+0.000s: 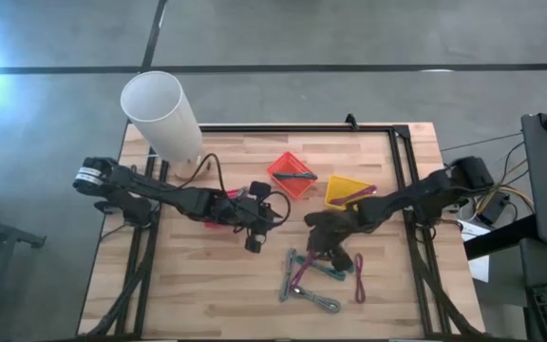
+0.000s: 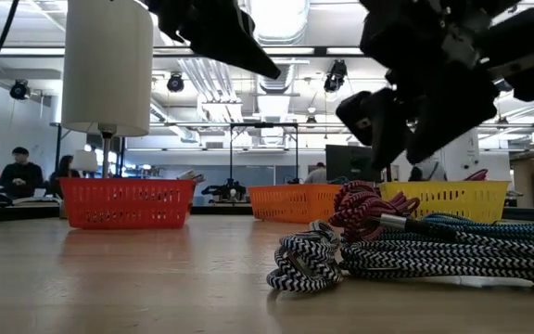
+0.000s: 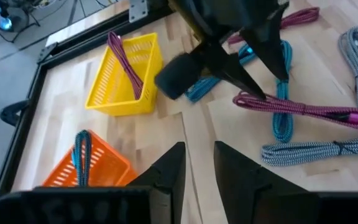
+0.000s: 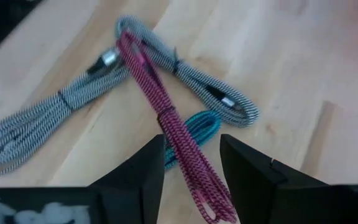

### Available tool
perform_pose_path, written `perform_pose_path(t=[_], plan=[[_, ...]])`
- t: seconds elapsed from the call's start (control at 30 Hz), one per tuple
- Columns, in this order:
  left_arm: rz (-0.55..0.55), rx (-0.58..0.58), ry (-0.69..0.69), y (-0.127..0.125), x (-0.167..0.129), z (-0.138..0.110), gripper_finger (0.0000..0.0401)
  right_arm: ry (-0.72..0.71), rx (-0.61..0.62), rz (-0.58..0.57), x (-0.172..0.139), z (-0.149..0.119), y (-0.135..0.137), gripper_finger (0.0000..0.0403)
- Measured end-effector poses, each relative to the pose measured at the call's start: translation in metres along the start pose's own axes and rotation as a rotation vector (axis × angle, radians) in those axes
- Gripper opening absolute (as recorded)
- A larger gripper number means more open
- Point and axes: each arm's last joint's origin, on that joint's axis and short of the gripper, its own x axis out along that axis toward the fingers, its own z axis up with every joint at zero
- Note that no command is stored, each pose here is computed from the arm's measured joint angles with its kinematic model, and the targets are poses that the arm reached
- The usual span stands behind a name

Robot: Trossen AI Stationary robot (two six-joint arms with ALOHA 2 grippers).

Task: Pick & Place USB Port
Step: Put the top black and pink charger cable into the yellow bin

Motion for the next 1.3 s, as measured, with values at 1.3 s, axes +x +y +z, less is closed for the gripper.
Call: perform_pose_path(t=[1.3], plan=[[-0.011,-0.013,0.031,-0.001,0.0,-0.003,0.009,0.549,0.099,-0.096,-0.027,0.031,-0.001,0.0015]])
